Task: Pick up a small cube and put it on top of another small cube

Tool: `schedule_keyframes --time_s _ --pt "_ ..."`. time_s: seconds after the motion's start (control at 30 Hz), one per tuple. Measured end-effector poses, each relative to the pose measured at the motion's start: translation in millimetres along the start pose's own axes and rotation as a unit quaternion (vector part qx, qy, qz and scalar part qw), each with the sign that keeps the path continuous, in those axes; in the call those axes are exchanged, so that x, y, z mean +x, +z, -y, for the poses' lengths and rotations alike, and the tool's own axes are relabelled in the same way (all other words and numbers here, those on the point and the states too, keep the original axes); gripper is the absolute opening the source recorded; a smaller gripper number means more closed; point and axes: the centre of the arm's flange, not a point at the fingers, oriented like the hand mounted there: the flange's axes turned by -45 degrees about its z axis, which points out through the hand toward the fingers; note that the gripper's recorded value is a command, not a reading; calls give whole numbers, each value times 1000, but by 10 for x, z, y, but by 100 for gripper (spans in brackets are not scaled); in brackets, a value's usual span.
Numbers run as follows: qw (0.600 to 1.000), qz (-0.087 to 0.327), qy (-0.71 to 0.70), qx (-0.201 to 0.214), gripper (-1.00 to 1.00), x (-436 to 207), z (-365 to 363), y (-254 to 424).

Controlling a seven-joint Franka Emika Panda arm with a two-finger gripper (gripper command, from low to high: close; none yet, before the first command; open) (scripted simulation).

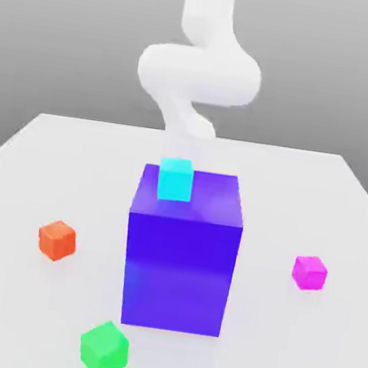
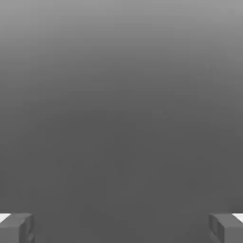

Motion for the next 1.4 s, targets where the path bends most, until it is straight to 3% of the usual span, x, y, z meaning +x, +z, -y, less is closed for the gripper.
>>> schedule_keyframes --time_s 0.33,0.7,1.0,1.23,1.27,1.4 --pt "958 107 -237 118 0 -797 1233 1568" --pt "819 191 -494 219 0 -2517 2453 2427" --pt "645 233 -676 270 0 -4119 2801 2569" --pt "631 235 -687 274 0 -4565 2810 2964" --pt "631 235 -686 274 -100 -4627 2805 3017" --pt "631 236 -686 274 -100 -4628 2805 3017"
